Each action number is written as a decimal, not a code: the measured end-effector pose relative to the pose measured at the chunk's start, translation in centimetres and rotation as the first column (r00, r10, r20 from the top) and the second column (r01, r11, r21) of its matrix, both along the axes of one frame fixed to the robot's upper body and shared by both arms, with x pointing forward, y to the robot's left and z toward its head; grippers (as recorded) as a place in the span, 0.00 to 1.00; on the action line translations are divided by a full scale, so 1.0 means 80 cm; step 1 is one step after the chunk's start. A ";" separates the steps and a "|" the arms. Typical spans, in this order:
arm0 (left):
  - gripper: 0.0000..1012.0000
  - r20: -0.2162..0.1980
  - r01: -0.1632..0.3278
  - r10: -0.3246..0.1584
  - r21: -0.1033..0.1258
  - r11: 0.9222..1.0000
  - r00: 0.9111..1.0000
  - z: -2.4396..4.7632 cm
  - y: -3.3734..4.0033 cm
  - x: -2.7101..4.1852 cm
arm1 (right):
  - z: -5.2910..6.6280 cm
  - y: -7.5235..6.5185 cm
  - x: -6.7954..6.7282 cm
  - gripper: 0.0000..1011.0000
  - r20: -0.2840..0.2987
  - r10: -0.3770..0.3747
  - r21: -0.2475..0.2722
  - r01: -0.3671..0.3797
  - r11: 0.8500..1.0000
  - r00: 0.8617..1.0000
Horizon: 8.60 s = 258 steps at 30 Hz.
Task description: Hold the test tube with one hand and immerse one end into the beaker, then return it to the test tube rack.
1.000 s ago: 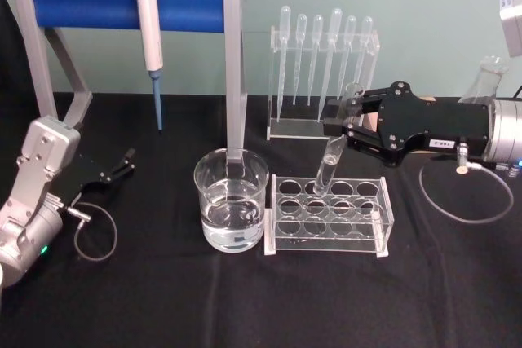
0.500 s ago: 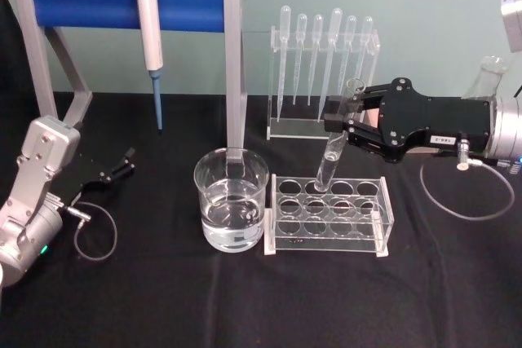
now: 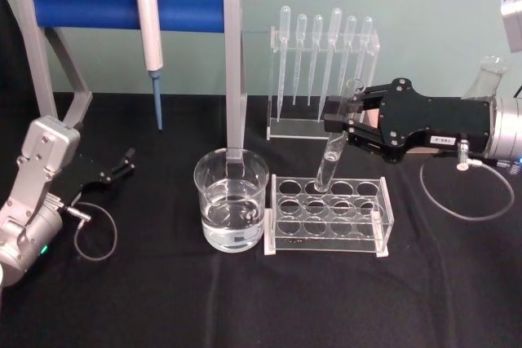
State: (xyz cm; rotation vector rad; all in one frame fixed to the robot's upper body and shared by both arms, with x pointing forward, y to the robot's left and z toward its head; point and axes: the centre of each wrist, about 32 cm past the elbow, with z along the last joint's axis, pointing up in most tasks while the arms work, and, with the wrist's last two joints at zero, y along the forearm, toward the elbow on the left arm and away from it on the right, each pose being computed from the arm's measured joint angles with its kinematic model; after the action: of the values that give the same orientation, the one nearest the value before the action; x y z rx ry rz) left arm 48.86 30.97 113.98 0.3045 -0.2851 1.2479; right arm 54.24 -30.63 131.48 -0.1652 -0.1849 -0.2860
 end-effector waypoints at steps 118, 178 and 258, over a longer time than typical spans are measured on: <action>0.99 0.000 0.000 0.000 0.000 1.000 1.000 0.0000 0.0000 0.0000 | 0.000 0.000 0.000 0.24 0.000 0.000 0.000 0.000 1.000 1.000; 0.99 0.000 0.000 0.000 0.000 1.000 1.000 0.0000 0.0000 0.0000 | -0.056 0.140 0.062 0.24 -0.023 0.077 -0.041 -0.078 0.996 0.997; 0.99 0.000 0.000 0.000 0.000 1.000 1.000 0.0000 0.0000 0.0000 | -0.106 0.129 0.056 0.24 -0.077 0.038 -0.048 -0.041 0.998 0.996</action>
State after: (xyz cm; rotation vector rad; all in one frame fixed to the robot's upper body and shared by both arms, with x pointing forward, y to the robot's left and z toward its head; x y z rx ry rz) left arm 48.86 30.97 113.98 0.3045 -0.2851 1.2479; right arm 58.75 -20.30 123.02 -0.2209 -0.1200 -0.2354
